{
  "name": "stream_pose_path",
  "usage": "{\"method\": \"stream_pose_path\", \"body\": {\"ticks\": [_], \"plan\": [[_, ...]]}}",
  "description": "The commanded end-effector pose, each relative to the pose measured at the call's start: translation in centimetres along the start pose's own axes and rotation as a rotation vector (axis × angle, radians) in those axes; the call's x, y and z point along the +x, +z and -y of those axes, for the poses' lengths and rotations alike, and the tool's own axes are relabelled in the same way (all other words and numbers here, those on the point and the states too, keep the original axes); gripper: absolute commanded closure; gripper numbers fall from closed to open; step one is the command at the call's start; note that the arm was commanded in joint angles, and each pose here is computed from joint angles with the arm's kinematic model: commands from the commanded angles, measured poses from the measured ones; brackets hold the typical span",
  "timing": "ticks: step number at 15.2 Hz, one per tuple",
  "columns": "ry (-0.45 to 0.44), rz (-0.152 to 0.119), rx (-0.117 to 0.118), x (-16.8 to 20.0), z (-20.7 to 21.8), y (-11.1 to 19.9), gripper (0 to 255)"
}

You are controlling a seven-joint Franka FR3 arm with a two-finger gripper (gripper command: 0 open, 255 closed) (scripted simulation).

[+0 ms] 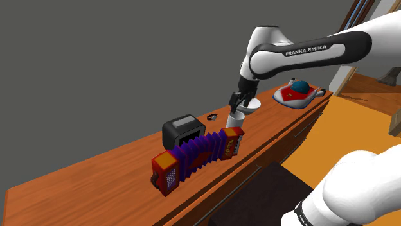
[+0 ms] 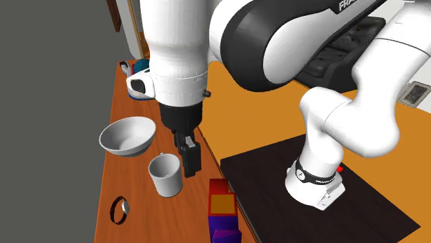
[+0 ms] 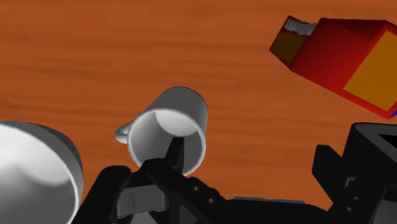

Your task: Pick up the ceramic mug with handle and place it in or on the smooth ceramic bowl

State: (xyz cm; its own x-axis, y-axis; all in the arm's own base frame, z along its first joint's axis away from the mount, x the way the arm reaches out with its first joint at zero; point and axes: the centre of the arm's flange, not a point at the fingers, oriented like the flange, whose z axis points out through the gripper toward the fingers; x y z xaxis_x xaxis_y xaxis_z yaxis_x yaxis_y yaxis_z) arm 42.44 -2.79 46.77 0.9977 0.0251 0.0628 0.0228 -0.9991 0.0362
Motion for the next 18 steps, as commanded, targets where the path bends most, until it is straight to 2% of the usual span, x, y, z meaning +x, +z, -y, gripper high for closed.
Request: {"method": "stream_pose_path", "body": {"ticks": [1,6,14,18], "plan": [[-0.001,0.012,-0.009,1.4,-0.8,2.1,0],[-0.004,0.046,-0.031,4.3,-2.7,7.8,0],[-0.004,0.049,-0.032,4.4,-3.0,12.2,0],[-0.004,0.049,-0.032,4.4,-3.0,12.2,0]]}}
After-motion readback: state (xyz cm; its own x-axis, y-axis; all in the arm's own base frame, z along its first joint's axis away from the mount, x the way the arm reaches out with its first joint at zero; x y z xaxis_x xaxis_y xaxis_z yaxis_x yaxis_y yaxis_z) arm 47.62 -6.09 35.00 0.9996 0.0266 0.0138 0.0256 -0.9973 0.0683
